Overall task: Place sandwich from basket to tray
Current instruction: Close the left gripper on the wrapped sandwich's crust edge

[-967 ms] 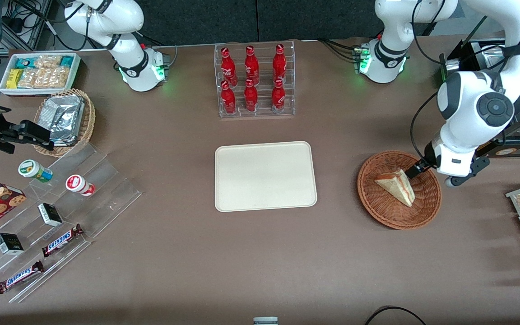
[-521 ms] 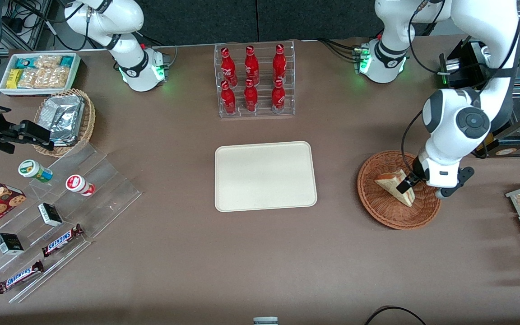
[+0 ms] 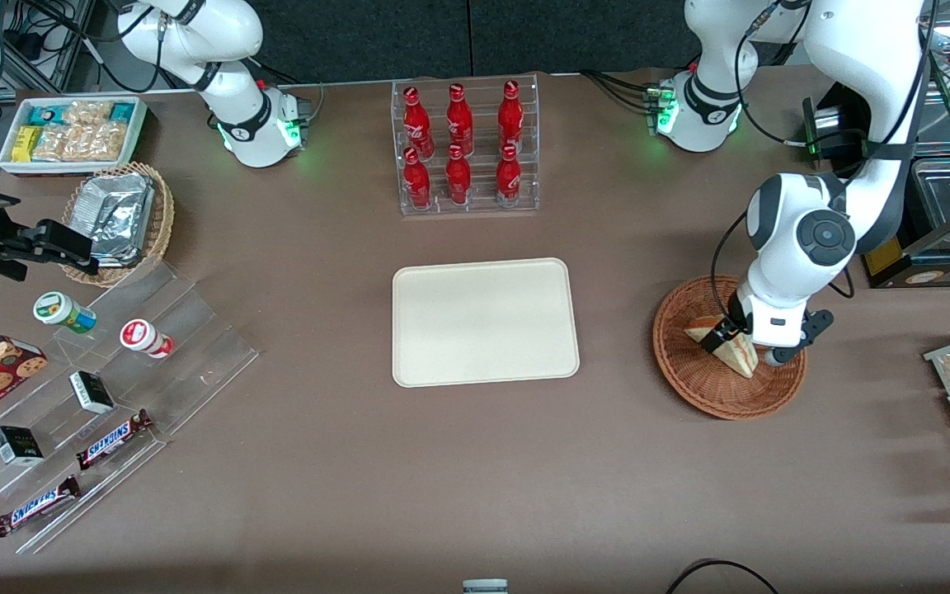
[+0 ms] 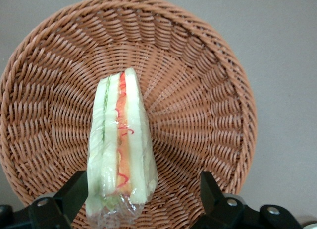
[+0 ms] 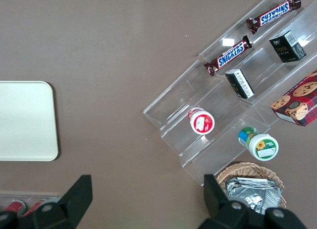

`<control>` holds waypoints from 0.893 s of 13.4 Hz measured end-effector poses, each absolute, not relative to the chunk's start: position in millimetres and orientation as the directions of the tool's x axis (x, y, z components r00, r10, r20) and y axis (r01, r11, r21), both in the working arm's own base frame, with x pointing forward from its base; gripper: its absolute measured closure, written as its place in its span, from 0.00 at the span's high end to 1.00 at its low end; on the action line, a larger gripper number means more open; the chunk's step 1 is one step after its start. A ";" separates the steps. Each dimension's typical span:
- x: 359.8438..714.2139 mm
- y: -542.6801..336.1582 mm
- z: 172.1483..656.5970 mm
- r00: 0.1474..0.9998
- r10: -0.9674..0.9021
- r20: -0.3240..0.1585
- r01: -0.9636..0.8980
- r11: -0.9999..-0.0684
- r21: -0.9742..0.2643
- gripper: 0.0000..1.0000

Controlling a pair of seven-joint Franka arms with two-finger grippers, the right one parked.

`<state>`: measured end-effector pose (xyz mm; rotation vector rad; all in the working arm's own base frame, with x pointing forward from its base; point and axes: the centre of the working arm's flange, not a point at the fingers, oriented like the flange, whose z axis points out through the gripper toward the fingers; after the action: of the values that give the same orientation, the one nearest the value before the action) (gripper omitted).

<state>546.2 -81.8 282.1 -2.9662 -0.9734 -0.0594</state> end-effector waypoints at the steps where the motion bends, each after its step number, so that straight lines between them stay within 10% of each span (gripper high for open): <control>1: 544.6 -80.2 280.0 0.804 0.594 0.039 0.594 -0.804 -0.010 1.00; 10: 536.9 -73.5 252.8 0.797 0.604 0.004 0.604 -0.796 -0.049 0.96; 12: 538.7 -73.5 254.1 0.782 0.623 0.010 0.623 -0.781 -0.044 0.74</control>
<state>538.7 -73.5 254.1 -2.9237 -1.0220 0.0079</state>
